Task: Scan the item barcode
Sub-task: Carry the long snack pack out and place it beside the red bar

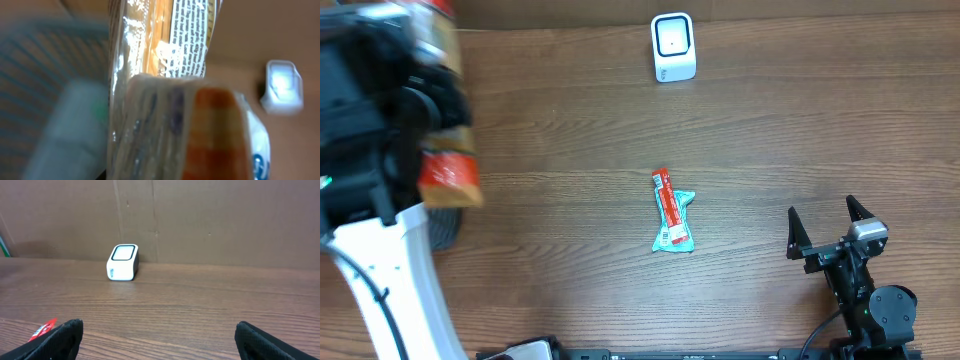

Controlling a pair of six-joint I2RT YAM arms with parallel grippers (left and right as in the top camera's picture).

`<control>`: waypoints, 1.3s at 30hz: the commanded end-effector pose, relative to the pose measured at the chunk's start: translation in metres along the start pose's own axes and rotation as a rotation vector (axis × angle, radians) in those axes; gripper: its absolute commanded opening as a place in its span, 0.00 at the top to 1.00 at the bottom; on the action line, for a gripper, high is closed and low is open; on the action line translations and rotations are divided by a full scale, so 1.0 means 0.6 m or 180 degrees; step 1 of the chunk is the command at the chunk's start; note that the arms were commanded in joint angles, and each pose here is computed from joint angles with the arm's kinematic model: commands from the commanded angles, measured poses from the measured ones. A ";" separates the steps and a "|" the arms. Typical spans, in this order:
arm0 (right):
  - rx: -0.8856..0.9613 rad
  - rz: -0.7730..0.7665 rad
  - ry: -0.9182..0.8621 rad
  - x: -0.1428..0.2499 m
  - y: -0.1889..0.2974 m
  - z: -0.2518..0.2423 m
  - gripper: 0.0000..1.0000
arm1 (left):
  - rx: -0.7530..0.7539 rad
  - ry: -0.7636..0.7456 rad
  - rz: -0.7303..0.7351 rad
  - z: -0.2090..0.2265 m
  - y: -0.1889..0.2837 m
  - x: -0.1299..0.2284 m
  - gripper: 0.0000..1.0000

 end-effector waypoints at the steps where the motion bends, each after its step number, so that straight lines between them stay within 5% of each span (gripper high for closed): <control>1: 0.0021 -0.0006 -0.0029 0.004 0.000 -0.002 0.00 | 0.0131 0.0277 0.0299 -0.038 -0.023 0.026 0.96; 10: 0.0021 -0.0006 -0.0029 0.004 0.000 -0.002 0.00 | 0.0397 -0.0066 0.1785 -0.179 -0.203 0.230 0.96; 17: 0.0021 -0.0006 -0.0029 0.004 0.000 -0.002 0.00 | 0.0445 -0.0179 0.2158 -0.266 -0.282 0.359 0.96; 23: 0.0021 -0.0006 -0.0029 0.004 0.000 -0.002 0.00 | 0.0474 -0.0266 0.2239 -0.299 -0.320 0.412 0.96; 25: 0.0021 -0.0006 -0.0029 0.004 0.000 -0.002 0.00 | 0.0477 -0.0284 0.2313 -0.302 -0.326 0.422 0.85; 26: 0.0021 -0.0006 -0.0029 0.004 0.000 -0.002 0.00 | 0.0503 -0.0275 0.2345 -0.304 -0.326 0.424 0.64; 28: 0.0021 -0.0006 -0.0029 0.004 0.000 -0.002 0.00 | 0.0572 -0.0254 0.2391 -0.308 -0.325 0.427 0.41; 32: 0.0021 -0.0006 -0.0029 0.004 0.000 -0.002 0.00 | 0.0611 -0.0238 0.2374 -0.310 -0.325 0.423 0.27; 39: 0.0021 -0.0006 -0.0029 0.004 0.000 -0.002 0.00 | 0.0653 -0.0315 0.2271 -0.315 -0.317 0.388 0.21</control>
Point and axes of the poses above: each gripper's point midway between its finger pads, its own y axis back along the fingers, its own z axis along the line the jaws close on, x = y × z, the point moved 5 cm from there along y, back along the fingers, and after that the axes turned 5 degrees about -y, right-handed, at the moved point
